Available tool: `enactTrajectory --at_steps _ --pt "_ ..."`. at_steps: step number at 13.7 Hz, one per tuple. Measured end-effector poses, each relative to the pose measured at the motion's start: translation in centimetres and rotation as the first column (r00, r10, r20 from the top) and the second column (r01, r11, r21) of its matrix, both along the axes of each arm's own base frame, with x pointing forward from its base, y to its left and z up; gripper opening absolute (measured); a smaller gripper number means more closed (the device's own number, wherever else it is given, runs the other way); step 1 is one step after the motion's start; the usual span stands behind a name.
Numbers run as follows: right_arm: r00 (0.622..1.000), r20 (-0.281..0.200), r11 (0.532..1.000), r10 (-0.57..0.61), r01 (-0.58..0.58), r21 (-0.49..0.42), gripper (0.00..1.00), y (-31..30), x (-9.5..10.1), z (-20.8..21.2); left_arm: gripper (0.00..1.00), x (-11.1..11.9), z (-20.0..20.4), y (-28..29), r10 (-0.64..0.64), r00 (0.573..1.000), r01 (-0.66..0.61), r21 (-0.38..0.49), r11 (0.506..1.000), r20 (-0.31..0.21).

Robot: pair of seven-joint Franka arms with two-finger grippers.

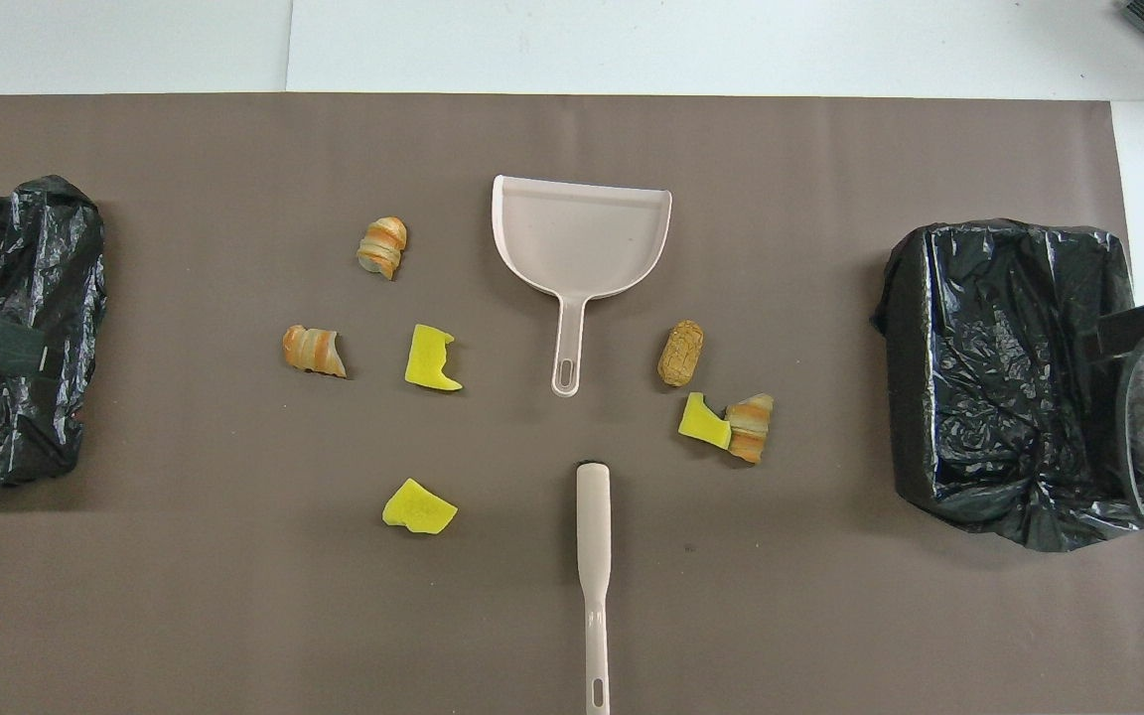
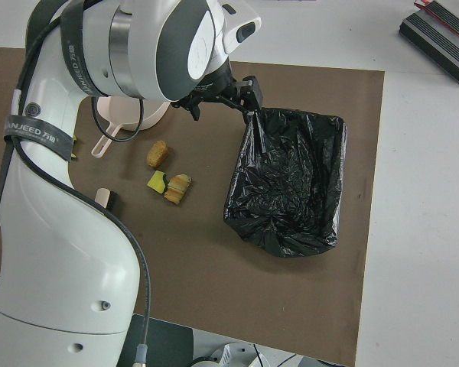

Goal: Sweep and dump trash in bin

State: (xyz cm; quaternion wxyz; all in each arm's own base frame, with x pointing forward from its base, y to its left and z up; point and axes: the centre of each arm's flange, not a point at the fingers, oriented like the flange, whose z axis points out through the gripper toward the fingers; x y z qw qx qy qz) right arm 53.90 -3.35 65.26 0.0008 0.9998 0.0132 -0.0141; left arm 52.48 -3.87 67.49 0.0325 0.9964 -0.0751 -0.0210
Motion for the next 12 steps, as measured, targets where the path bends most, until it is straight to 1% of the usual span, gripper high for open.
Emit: enactTrajectory --at_steps 12 --pt "1.000 0.000 1.000 0.000 0.000 0.000 1.00 0.00 0.00 -0.02 1.00 -0.01 0.01 -0.40 -0.008 1.000 0.008 0.000 1.000 0.002"
